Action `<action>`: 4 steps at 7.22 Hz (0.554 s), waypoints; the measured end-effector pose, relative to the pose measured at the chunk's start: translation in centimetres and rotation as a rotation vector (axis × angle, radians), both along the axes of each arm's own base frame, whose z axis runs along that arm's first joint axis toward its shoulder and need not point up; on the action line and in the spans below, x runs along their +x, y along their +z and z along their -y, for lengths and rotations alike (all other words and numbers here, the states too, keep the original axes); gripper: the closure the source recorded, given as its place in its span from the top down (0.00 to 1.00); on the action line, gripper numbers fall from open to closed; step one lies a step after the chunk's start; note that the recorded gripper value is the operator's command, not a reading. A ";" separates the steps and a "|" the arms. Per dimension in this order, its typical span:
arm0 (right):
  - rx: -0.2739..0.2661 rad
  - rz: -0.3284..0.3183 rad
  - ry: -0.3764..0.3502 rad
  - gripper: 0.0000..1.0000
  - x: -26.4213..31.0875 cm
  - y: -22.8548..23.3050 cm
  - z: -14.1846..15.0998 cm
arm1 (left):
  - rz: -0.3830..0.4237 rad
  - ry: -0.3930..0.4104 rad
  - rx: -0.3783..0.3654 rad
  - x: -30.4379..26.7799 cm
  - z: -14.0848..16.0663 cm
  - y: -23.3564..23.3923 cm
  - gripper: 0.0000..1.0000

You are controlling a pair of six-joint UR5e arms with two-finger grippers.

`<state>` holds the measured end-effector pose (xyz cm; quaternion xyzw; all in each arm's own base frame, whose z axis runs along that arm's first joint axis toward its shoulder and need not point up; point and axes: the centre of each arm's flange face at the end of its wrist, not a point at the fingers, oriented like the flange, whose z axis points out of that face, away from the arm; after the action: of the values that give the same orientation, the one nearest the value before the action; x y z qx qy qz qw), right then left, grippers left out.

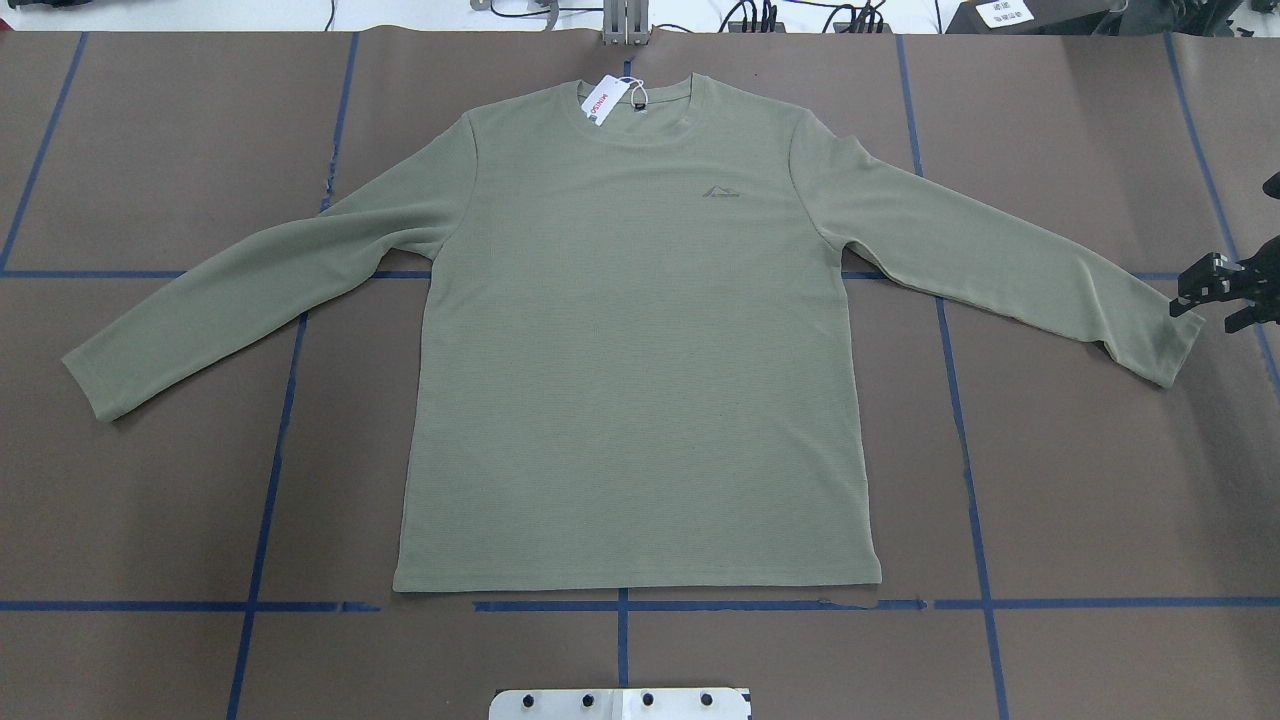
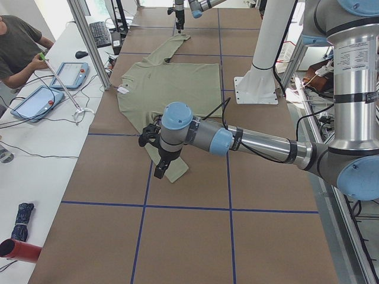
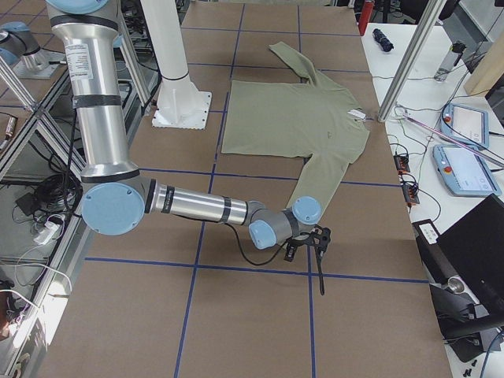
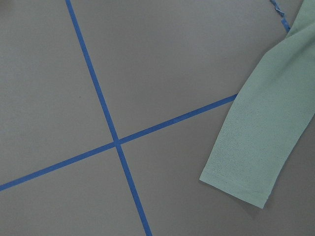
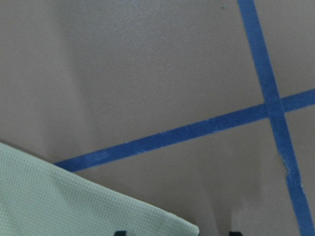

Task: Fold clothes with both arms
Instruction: 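Move the right gripper to the cuff of the sleeve nearest it and grasp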

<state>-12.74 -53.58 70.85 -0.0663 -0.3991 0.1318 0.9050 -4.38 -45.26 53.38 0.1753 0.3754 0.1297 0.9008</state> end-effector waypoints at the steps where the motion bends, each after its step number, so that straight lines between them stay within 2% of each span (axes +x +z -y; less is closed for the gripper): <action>1: 0.000 0.000 -0.003 0.72 -0.2 0.0 0.0 | 0.000 0.000 0.004 0.0 0.0 -0.2 1.00; 2: 0.000 0.001 -0.006 0.62 -0.4 0.0 0.0 | 0.000 0.000 0.008 0.0 -0.1 -0.4 1.00; 4: -0.003 0.000 -0.009 0.36 -0.6 0.1 0.0 | 0.001 0.000 0.009 0.0 -0.1 -0.5 1.00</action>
<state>-13.29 -53.59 70.95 -0.0696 -0.3987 0.1285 0.9053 -4.39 -45.16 52.87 0.1795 0.3745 0.1315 0.9001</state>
